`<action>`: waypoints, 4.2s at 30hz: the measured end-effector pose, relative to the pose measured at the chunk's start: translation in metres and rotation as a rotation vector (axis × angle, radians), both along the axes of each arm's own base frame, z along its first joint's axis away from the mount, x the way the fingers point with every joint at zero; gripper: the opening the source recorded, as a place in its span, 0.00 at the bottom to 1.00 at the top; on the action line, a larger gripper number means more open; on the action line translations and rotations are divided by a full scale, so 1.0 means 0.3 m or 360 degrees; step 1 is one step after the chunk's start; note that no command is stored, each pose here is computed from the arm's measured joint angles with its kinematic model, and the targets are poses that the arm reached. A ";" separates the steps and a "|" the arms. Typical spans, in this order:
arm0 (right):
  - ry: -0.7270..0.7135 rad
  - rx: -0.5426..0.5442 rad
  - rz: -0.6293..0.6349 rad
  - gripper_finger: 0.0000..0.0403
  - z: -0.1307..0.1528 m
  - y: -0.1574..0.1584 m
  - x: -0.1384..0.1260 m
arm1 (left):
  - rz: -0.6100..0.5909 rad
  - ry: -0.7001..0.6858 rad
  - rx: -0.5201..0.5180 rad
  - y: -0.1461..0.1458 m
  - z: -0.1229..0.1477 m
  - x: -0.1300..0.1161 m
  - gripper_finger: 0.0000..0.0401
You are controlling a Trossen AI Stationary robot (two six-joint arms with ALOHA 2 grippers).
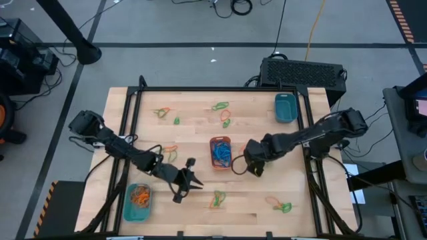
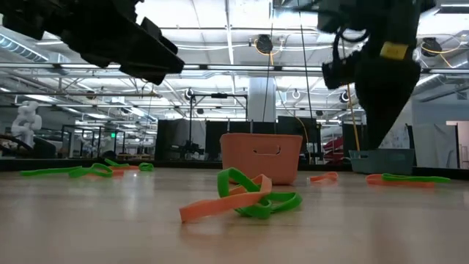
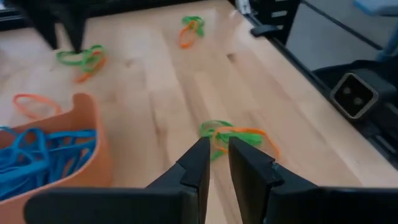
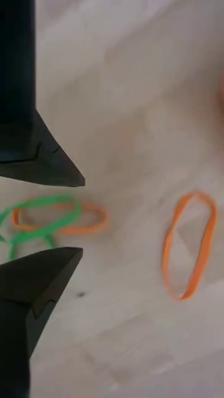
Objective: Sort rubber bands into baskets
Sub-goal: Put the orange rubber band into the green bin
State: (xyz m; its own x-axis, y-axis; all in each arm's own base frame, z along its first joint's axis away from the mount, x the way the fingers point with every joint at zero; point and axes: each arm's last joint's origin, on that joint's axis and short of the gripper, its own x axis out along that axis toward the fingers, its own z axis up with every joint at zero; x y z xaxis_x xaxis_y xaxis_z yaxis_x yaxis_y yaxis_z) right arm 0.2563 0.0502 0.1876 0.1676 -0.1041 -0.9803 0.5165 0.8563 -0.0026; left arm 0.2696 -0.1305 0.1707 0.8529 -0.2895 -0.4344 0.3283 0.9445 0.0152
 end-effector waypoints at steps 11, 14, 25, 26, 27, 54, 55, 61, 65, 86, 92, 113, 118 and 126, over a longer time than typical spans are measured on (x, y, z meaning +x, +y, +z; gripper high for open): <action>-0.0069 0.0042 -0.0053 0.40 -0.143 -0.059 -0.040 | -0.0046 0.0018 -0.0006 -0.015 -0.002 -0.009 0.16; -0.0117 0.0101 -0.0052 0.38 -0.173 -0.063 -0.050 | -0.0045 0.0018 -0.0006 -0.015 -0.002 -0.009 0.16; -0.0260 0.0018 0.0125 0.03 -0.180 -0.062 -0.033 | -0.0040 0.0015 -0.0007 -0.015 -0.002 -0.008 0.16; -0.0274 0.0001 0.0125 0.02 -0.174 -0.063 -0.026 | -0.0040 0.0015 -0.0006 -0.015 -0.002 -0.008 0.16; -0.0301 -0.0028 0.0122 0.02 -0.166 -0.064 -0.016 | -0.0038 0.0015 -0.0006 -0.015 -0.002 -0.008 0.16; -0.1390 -0.0101 0.0543 0.00 0.143 0.253 0.061 | 0.0006 -0.0346 -0.0182 -0.065 -0.099 0.092 0.16; -0.1455 -0.0085 0.0570 0.00 0.152 0.271 0.062 | -0.0001 -0.0386 -0.0178 -0.069 -0.103 0.100 0.16; -0.1649 -0.0029 0.0702 0.00 0.165 0.357 0.058 | -0.0030 -0.0541 -0.0132 -0.094 -0.110 0.150 0.16; -0.1679 -0.0004 0.0727 0.00 0.146 0.387 0.065 | -0.0035 -0.0550 -0.0130 -0.101 -0.113 0.181 0.19; -0.1713 0.0006 0.0688 0.00 0.099 0.402 0.103 | 0.0161 -0.0626 -0.0130 -0.115 -0.053 0.238 0.64; -0.1710 -0.0022 0.0667 0.00 0.098 0.382 0.115 | 0.0161 -0.0625 -0.0130 -0.115 -0.054 0.238 0.59; -0.1650 -0.0157 0.0775 0.24 0.091 0.351 0.127 | 0.0191 -0.0521 -0.0058 -0.105 -0.060 0.235 0.01; -0.1636 -0.0107 0.0825 0.38 0.100 0.353 0.117 | 0.0200 -0.0274 0.0053 -0.114 -0.002 0.177 0.01; -0.1584 0.0012 0.0934 0.47 0.091 0.360 0.111 | 0.0279 0.0353 -0.0023 -0.112 0.139 -0.060 0.00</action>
